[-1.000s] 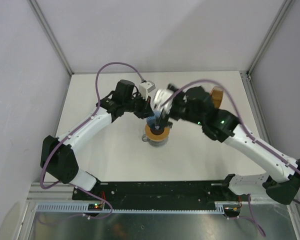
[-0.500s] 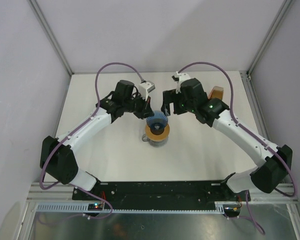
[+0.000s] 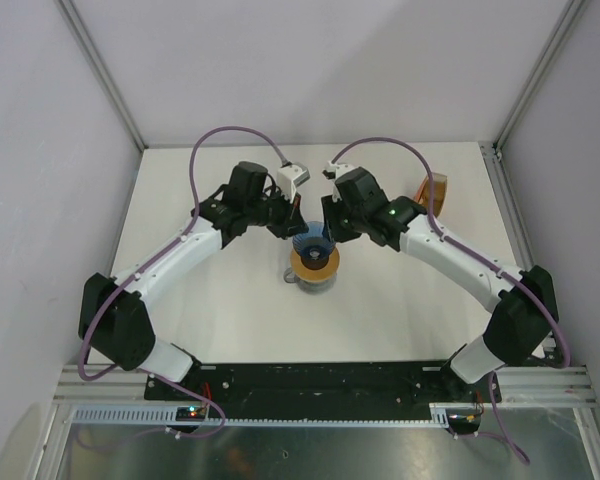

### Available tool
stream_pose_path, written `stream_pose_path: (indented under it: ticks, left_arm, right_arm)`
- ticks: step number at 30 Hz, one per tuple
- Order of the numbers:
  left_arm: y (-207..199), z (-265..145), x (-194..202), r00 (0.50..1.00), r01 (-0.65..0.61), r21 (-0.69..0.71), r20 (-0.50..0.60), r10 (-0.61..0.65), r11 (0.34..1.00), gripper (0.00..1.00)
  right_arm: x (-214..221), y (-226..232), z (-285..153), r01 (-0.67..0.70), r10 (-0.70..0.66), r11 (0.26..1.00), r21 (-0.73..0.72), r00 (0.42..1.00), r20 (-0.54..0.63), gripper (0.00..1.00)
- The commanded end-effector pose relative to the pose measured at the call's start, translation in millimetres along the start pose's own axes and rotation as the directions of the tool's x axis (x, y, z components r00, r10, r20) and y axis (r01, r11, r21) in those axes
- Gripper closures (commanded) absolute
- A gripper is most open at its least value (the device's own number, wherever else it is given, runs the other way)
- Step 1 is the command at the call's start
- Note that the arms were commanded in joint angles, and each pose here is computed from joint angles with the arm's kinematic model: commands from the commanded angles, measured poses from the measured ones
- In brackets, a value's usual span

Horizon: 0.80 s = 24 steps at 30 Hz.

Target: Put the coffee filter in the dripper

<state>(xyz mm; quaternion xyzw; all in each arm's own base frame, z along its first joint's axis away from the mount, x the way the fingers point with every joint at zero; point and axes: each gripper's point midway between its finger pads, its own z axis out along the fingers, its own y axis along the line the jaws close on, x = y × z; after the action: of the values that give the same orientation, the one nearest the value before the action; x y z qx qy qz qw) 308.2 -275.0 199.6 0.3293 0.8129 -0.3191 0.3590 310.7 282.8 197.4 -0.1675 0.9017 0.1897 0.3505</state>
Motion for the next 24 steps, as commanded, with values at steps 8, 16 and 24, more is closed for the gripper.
stream_pose_path:
  ticks: [8,16,24]
  left_arm:
    - [9.0,6.2,38.9,0.994,-0.014,-0.022,-0.111,0.012,1.000,1.00]
    - [8.5,7.2,42.8,0.991,-0.007,-0.013,-0.131,0.005,1.000,1.00]
    - [13.5,13.6,56.9,0.984,0.022,-0.009,-0.175,-0.024,1.000,1.00]
  right_arm:
    - [4.6,-0.1,8.5,-0.066,0.064,0.997,-0.039,0.997,-0.047,0.99]
    - [25.6,-8.1,19.8,-0.103,0.096,0.994,-0.040,0.984,-0.151,1.00]
    - [43.9,-17.2,32.6,-0.122,0.112,0.992,-0.033,0.966,-0.234,1.00]
